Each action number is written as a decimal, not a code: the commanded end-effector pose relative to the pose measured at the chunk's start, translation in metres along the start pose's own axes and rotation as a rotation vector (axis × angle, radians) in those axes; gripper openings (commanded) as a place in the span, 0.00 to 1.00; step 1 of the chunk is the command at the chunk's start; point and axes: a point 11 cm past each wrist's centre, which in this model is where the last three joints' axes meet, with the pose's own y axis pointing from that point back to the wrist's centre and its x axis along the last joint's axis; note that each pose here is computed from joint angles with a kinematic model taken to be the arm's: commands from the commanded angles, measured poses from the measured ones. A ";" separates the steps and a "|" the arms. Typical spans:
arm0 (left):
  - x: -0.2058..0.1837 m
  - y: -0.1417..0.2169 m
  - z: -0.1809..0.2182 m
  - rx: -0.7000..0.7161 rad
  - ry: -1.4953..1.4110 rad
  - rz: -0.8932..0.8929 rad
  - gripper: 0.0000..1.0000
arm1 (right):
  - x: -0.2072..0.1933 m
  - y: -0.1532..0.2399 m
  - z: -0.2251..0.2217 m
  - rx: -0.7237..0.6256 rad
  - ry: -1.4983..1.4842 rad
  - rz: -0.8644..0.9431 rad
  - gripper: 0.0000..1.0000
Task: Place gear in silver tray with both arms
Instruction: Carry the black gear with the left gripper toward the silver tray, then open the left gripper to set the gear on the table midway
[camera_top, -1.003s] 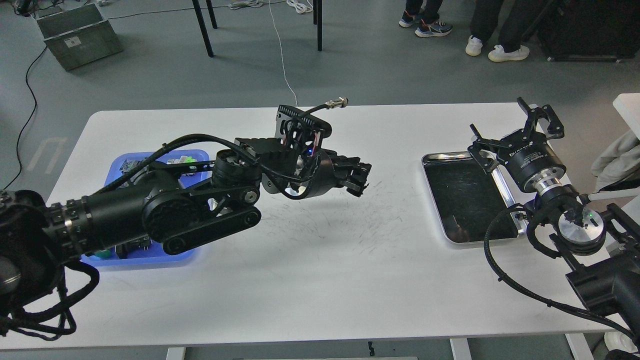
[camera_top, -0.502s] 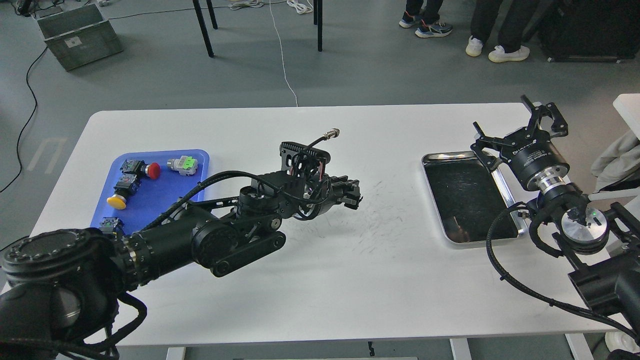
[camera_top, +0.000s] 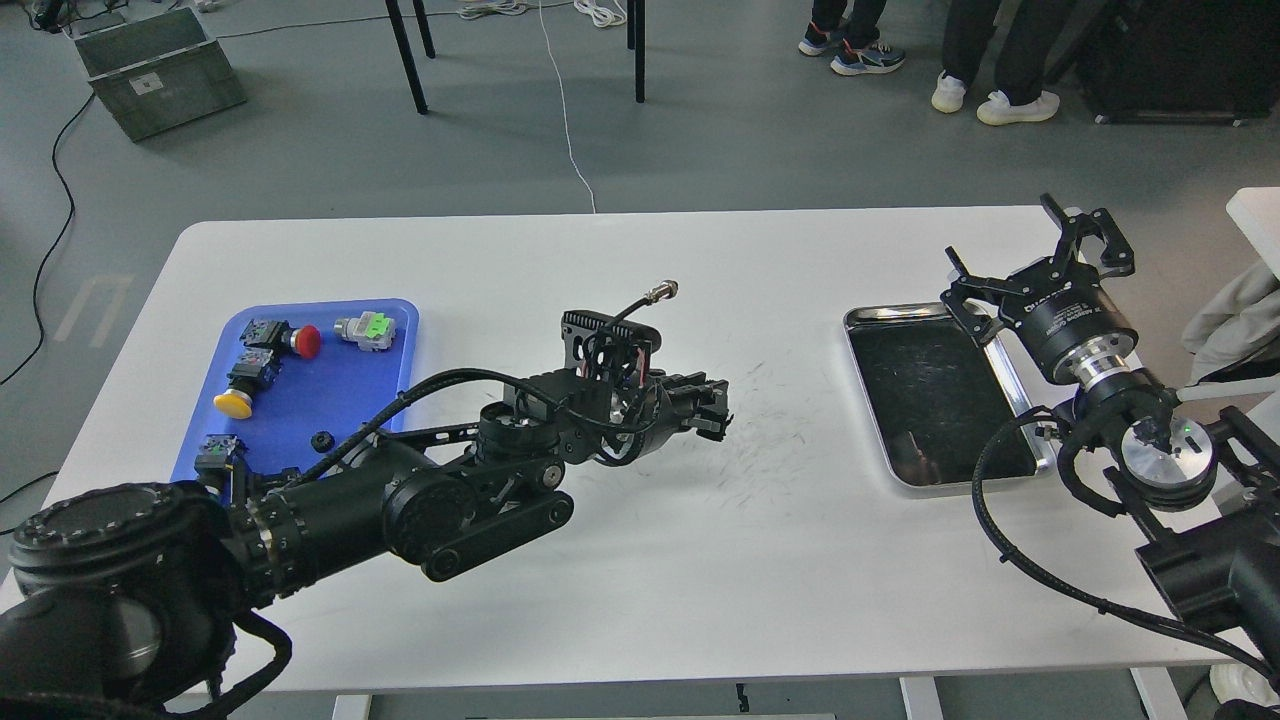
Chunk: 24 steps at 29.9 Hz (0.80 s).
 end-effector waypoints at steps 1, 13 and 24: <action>-0.014 0.000 0.000 -0.002 0.018 -0.021 0.09 | 0.001 0.000 0.002 -0.004 -0.002 0.002 0.99; -0.025 0.000 0.002 -0.022 0.038 -0.034 0.22 | 0.003 0.002 0.006 -0.009 -0.005 0.009 0.99; -0.030 0.003 0.019 -0.105 0.075 0.006 0.53 | 0.007 0.004 0.007 -0.011 -0.006 0.017 0.99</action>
